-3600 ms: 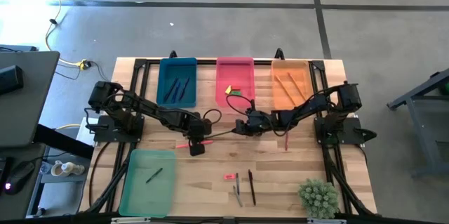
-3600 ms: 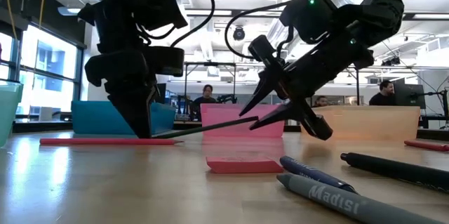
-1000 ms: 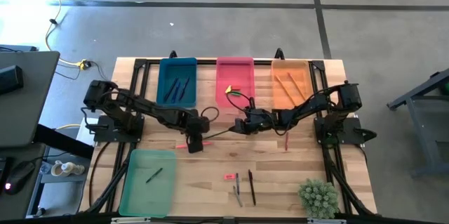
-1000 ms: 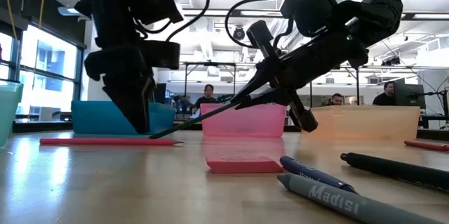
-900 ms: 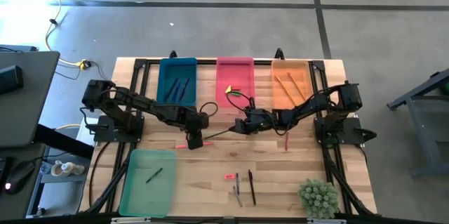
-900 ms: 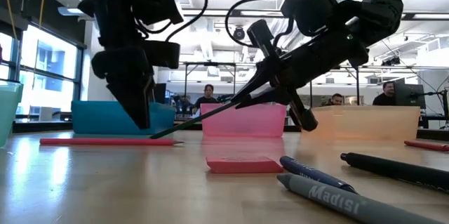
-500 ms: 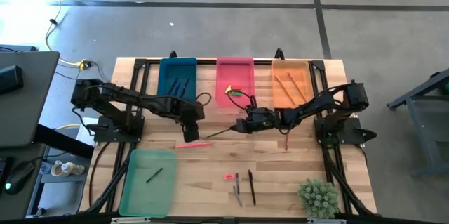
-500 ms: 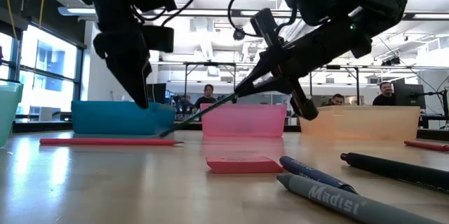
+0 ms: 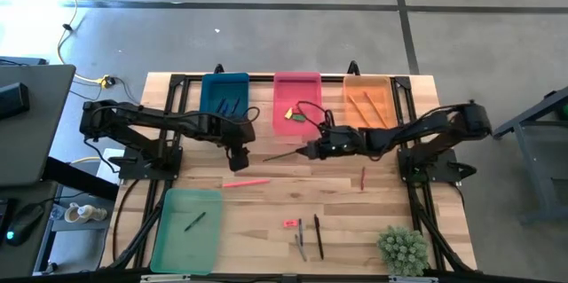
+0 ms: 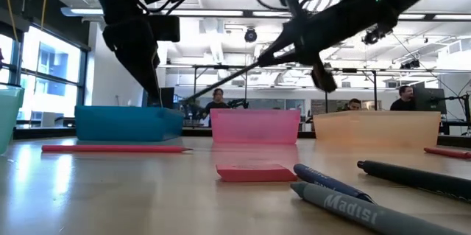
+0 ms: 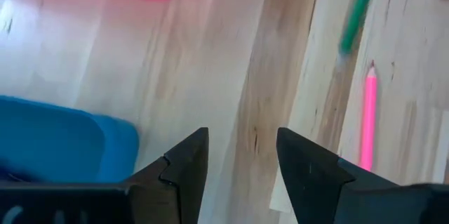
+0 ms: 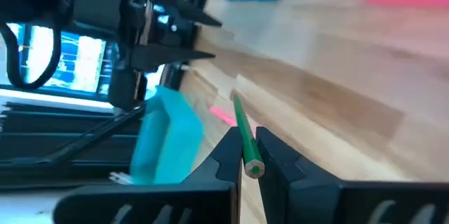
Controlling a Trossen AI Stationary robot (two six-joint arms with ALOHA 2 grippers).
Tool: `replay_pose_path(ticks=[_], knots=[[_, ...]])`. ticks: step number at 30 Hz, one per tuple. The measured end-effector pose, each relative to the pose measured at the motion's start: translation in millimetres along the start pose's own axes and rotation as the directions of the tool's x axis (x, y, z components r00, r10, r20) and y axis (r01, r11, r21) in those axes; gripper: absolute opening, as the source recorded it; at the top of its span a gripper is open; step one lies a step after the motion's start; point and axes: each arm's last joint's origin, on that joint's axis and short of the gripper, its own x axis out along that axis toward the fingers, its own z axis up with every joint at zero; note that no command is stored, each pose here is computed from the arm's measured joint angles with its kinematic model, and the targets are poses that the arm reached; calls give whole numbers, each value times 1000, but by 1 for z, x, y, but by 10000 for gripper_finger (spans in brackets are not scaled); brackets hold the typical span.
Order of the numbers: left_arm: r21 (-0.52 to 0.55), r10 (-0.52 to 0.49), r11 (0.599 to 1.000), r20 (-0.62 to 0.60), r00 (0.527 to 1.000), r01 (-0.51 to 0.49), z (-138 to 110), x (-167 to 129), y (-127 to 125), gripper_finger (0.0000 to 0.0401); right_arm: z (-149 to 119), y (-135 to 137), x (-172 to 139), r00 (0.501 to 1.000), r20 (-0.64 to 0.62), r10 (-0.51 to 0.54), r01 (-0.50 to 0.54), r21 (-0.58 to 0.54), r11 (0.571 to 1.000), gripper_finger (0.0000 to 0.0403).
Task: Sort crayons/erasers/pens/pencils in bins
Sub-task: Put the green pencil into the orange bin
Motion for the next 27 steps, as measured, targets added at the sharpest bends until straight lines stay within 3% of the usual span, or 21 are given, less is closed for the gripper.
replay_pose_path(ticks=[9, 16, 27], knots=[[-3, 11, 1000, 19, 1000, -11, 2, 0, 0, 156, 33, 12, -51, 992, 115, -52, 65, -111, 992, 12], [-84, 53, 995, 95, 994, -45, 9, 0, 2, 156, 60, 13, -102, 973, 219, -73, 119, -205, 971, 12], [-139, 135, 983, 112, 984, -119, 10, 0, 4, 156, 85, 3, -180, 890, 443, -109, 275, -331, 903, 12]])
